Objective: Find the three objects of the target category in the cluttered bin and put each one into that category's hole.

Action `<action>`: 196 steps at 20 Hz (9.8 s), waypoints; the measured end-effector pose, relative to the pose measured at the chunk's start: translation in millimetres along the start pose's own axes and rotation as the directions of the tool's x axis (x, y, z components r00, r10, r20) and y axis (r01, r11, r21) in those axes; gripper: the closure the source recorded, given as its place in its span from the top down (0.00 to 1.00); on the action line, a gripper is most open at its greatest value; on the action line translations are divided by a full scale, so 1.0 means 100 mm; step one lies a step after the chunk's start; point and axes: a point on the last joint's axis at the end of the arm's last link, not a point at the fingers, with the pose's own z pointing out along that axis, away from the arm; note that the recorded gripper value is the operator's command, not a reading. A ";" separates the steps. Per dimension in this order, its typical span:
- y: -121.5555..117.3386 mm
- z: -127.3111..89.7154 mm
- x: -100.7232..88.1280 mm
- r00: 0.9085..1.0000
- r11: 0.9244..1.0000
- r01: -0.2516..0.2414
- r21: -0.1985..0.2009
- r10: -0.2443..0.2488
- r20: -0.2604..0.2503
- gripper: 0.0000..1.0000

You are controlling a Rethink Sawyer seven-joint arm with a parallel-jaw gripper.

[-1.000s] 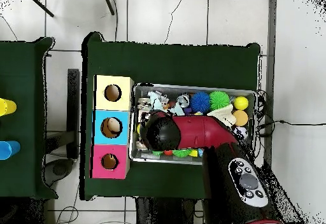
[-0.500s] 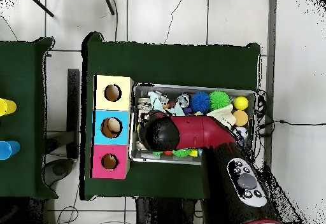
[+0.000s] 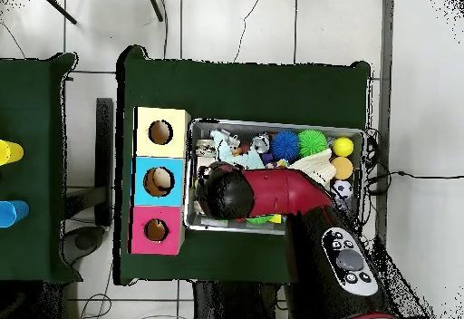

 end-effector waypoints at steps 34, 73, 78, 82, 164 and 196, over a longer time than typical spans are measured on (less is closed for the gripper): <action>-0.11 0.51 0.29 0.998 0.998 -0.032 -0.053 0.029 -0.049 1.00; -0.24 0.87 0.20 0.998 0.996 -0.058 -0.062 0.058 -0.003 1.00; -0.30 0.86 0.19 0.997 0.995 -0.078 -0.064 0.078 -0.006 1.00; -0.34 0.84 0.19 0.996 0.994 -0.091 -0.065 0.089 -0.027 1.00; -1.22 0.09 -0.80 0.964 0.947 -0.263 -0.182 0.251 -0.086 0.00; -1.39 -1.86 -0.64 0.970 0.965 -0.228 -0.130 0.212 -0.122 0.00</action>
